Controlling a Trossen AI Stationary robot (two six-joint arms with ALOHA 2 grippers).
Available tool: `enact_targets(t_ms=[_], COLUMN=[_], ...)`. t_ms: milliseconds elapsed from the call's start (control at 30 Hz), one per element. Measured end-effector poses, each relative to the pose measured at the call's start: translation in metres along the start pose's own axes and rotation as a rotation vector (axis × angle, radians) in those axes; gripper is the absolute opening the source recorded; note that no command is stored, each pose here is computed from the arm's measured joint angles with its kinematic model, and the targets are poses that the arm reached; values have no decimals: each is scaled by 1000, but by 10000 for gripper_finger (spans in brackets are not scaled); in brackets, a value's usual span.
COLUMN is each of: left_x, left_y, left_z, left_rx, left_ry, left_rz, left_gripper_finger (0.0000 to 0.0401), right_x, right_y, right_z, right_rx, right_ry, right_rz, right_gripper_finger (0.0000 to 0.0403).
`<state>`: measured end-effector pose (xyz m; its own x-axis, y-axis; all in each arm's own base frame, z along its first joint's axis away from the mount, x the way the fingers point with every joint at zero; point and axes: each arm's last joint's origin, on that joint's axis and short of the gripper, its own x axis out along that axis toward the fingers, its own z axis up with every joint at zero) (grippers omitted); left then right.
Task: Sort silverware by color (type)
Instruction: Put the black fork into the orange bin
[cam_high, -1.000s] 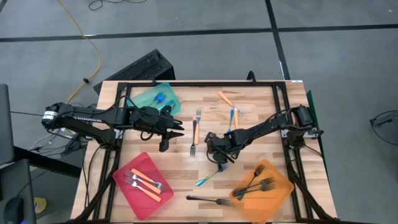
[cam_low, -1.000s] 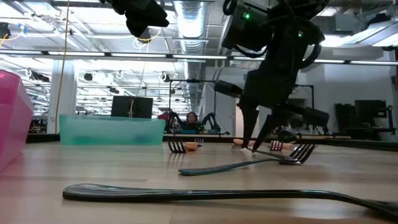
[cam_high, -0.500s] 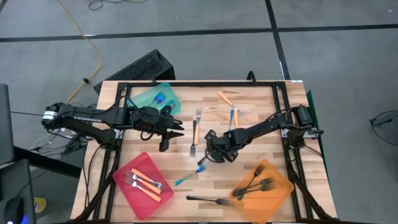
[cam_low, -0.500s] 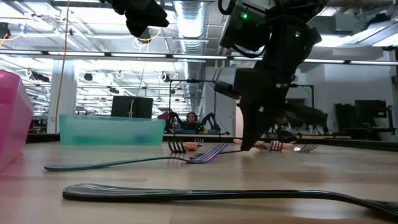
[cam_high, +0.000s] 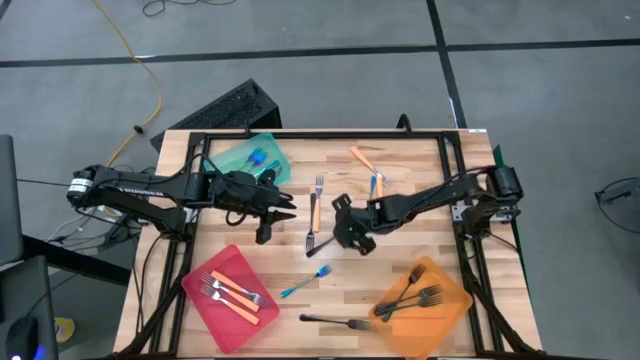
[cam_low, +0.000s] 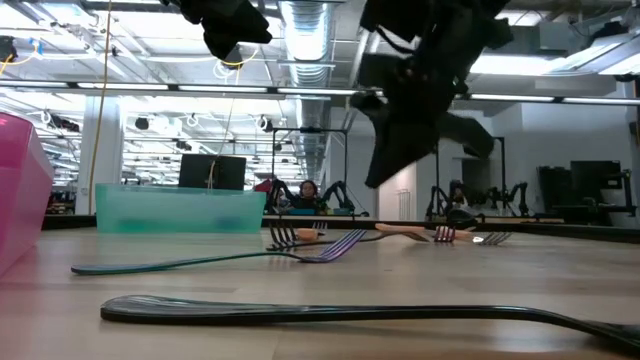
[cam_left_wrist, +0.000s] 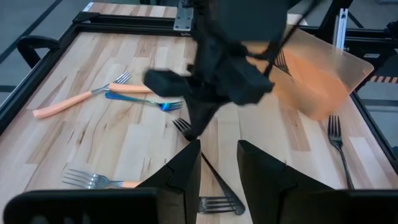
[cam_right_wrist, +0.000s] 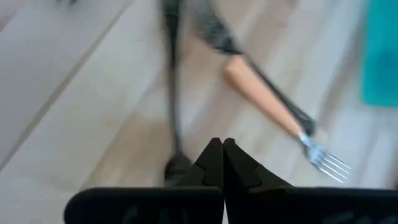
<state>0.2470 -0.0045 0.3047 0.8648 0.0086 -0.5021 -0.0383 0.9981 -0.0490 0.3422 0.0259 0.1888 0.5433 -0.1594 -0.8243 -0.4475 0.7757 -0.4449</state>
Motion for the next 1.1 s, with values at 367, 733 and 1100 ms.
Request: enact_targets(t_ms=[367, 733, 1100], left_x=[0, 0, 0], left_y=[0, 0, 1], left_z=[0, 0, 0], left_rx=[0, 1, 0], left_ry=[0, -1, -1], left_rz=[0, 13, 19], left_gripper_finger=[89, 89, 89], right_x=[8, 33, 35], right_y=[-17, -10, -19], right_z=[-14, -19, -26], right_rx=[191, 163, 183], right_ry=[-76, -21, -20], right_rz=[171, 189, 189], right_gripper_finger=[100, 230, 214])
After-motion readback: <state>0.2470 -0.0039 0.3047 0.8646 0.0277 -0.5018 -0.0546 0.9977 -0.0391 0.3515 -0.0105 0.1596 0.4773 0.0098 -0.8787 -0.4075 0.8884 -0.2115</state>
